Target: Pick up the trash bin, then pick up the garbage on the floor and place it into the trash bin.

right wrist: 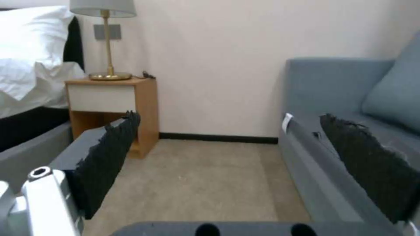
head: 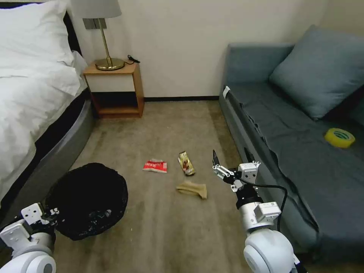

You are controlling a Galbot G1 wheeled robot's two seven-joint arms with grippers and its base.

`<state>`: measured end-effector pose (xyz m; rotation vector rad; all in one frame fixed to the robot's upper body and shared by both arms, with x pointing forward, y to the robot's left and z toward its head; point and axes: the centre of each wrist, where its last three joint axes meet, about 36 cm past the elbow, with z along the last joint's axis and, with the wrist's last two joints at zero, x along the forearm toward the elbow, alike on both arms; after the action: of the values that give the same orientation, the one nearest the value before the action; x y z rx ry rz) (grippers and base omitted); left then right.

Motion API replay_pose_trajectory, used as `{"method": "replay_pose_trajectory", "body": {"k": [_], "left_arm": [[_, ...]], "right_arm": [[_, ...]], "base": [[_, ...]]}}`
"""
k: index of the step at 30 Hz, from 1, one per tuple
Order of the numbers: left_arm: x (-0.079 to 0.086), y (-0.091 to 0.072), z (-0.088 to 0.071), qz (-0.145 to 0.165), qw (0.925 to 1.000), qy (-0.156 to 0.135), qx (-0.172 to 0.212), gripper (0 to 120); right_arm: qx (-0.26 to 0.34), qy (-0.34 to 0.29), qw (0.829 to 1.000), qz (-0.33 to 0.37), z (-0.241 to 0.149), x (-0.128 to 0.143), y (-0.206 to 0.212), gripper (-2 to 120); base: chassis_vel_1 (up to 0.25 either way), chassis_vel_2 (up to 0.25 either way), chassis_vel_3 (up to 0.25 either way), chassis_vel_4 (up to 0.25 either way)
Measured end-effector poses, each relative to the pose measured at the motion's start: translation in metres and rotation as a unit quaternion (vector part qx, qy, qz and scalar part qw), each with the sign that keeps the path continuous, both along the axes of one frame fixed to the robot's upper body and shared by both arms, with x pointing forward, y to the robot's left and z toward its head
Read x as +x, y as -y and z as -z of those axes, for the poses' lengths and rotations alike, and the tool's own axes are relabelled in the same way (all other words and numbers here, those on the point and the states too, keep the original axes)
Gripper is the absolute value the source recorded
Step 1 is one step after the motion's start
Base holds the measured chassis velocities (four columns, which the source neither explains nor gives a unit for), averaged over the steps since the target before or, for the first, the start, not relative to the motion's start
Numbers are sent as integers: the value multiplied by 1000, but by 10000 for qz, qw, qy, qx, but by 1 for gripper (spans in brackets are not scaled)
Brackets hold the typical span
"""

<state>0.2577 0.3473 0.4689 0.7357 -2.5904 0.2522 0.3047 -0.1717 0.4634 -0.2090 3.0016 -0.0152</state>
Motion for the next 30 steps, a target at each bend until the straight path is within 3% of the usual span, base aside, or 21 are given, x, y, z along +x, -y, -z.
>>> {"method": "replay_pose_trajectory", "body": {"k": [10, 15, 21, 24, 25, 29, 30], "left_arm": [[0, -3, 1, -34, 10000, -5, 0, 2], [1, -4, 3, -44, 10000, -14, -17, 2], [1, -8, 3, -102, 9999, -9, -3, 2], [0, -10, 3, -147, 9999, -19, 2, 2], [0, -10, 3, -147, 9999, -19, 2, 2], [-3, -12, 6, -218, 9998, -44, -12, 2], [-3, -12, 6, -218, 9998, -44, -12, 2]], "right_arm": [[-61, 64, 9998, -172, 8, 14, 1, 100], [-150, 132, 9989, -414, 17, 30, 5, 100], [-723, 62, 9931, -922, 43, 80, 20, 100], [-1073, -420, 9810, -1558, 64, 114, 27, 100], [-1073, -420, 9810, -1558, 64, 114, 27, 100], [-1438, -1702, 9401, -2580, 99, 140, 33, 100], [-1438, -1702, 9401, -2580, 99, 140, 33, 100]], "base": [[-226, 244, 224, -229], [-49, 39, 38, -36], [20, -16, -20, 19], [0, 0, 0, 0], [0, 0, 0, 0], [0, 0, 0, 0], [0, 0, 0, 0]]}}
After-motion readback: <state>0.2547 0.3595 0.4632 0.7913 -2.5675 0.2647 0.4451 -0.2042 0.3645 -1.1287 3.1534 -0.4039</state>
